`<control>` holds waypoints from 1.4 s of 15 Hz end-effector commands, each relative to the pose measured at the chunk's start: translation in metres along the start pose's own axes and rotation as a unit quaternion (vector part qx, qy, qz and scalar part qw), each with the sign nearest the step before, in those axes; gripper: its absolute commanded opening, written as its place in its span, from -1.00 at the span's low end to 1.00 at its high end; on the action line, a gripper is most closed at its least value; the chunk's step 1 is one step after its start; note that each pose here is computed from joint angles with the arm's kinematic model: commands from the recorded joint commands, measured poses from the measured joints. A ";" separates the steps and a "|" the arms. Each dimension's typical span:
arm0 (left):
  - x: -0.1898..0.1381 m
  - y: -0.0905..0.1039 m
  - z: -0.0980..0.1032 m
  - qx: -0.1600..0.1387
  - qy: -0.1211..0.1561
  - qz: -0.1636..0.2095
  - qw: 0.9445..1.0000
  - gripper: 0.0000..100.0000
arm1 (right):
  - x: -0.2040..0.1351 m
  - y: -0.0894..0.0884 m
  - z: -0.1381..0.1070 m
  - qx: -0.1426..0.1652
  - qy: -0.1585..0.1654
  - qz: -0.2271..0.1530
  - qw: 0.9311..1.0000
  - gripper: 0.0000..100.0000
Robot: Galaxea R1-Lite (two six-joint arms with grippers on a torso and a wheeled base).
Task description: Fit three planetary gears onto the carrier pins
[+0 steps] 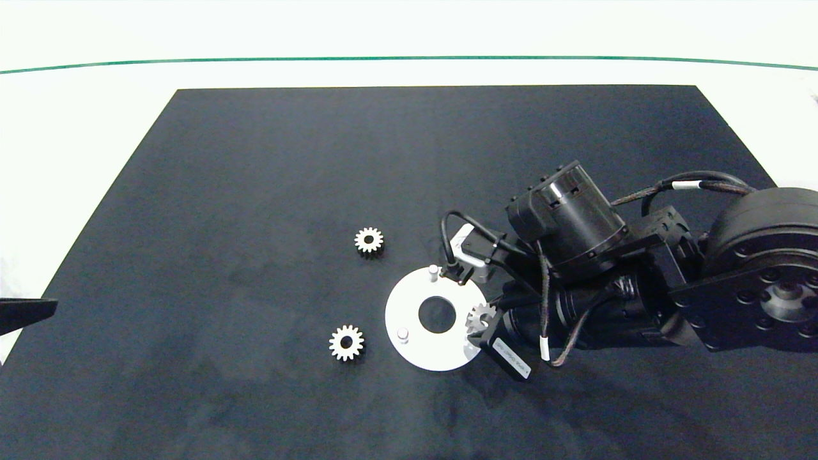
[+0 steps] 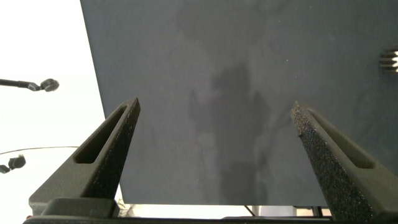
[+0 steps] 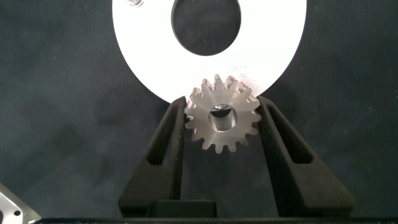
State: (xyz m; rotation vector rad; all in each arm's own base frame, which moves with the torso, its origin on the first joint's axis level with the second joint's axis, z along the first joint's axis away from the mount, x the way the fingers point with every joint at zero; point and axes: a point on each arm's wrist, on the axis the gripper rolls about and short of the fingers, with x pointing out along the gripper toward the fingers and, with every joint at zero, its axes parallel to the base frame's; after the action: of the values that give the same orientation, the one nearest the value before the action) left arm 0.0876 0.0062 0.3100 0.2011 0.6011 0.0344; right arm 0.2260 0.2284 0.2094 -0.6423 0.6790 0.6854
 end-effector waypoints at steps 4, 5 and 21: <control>0.000 0.000 0.000 -0.001 0.001 0.002 1.000 1.00 | -0.001 -0.001 0.000 0.000 0.000 -0.003 1.000 -0.50; 0.000 0.000 0.000 -0.001 0.001 0.002 1.000 1.00 | 0.000 -0.001 -0.001 0.000 0.002 -0.002 1.000 -0.50; -0.003 0.000 -0.002 0.001 -0.002 0.001 1.000 1.00 | 0.006 0.000 -0.002 -0.001 0.009 -0.008 1.000 -0.50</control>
State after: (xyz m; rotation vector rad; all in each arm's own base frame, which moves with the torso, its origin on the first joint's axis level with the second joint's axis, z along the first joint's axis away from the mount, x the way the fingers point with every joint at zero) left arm 0.0844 0.0061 0.3103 0.2031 0.5929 0.0352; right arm 0.2279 0.2284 0.2047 -0.6538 0.6872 0.6653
